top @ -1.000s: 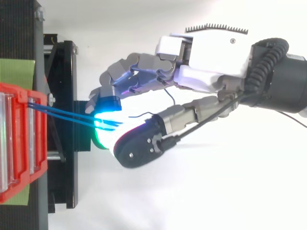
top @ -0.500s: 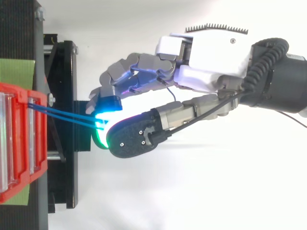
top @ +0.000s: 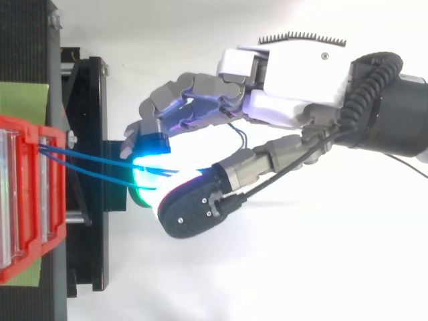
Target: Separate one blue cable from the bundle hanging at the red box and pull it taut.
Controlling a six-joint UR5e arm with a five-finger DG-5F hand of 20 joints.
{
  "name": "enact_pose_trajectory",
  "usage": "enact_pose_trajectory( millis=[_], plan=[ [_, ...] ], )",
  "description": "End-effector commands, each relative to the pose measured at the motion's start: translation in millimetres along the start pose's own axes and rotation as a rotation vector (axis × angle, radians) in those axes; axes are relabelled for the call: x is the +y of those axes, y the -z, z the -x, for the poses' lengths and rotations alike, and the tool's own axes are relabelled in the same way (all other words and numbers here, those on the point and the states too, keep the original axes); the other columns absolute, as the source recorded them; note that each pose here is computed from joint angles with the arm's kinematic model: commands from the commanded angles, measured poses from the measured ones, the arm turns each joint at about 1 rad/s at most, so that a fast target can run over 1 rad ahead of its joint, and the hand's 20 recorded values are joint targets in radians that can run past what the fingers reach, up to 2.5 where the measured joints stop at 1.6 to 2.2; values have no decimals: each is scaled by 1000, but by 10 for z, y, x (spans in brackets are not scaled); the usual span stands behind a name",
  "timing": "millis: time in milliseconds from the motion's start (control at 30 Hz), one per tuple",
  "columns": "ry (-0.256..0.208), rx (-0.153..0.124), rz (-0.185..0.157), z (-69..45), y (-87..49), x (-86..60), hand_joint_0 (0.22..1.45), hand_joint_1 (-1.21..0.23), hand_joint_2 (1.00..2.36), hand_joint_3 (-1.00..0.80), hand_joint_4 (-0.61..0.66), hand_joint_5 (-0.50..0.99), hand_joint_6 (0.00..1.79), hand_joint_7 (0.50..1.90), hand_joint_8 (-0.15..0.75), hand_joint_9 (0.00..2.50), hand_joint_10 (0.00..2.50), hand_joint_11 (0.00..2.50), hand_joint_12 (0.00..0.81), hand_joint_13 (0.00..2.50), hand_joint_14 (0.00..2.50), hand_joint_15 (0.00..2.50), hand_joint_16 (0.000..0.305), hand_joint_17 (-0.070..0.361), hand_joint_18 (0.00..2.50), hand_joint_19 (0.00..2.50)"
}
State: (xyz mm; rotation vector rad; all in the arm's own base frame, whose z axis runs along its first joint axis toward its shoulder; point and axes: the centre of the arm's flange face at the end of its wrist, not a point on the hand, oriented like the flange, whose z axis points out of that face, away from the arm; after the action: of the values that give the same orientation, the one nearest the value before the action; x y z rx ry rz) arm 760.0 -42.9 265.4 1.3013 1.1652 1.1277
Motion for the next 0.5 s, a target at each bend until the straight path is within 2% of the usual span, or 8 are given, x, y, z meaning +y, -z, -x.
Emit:
enact_pose_trajectory(
  millis=[0,67,167,200,300,467],
  plan=[
    [0,0,0,2,-1,1,747,-883,1000,-500,115,-213,884,1164,295,576,12,438,290,452,2,61,32,71,394,13],
    [0,0,0,2,-1,1,751,-884,1000,-500,117,-210,884,1175,293,582,12,434,289,457,2,63,31,70,399,14],
    [0,0,0,2,-1,1,689,-891,1000,-500,138,-203,884,1185,292,586,13,450,288,457,3,78,31,70,400,30],
    [0,0,0,2,-1,1,609,-853,1000,-500,152,-198,881,1170,296,591,15,447,287,455,3,92,31,71,394,46],
    [-1,0,-1,3,2,-6,546,-784,1000,-500,173,-192,876,1183,314,623,15,464,295,460,3,93,33,74,401,57],
    [0,1,0,-9,0,1,510,-670,1000,-500,185,-190,873,1175,322,650,13,495,305,468,3,101,35,79,416,69]
  ],
)
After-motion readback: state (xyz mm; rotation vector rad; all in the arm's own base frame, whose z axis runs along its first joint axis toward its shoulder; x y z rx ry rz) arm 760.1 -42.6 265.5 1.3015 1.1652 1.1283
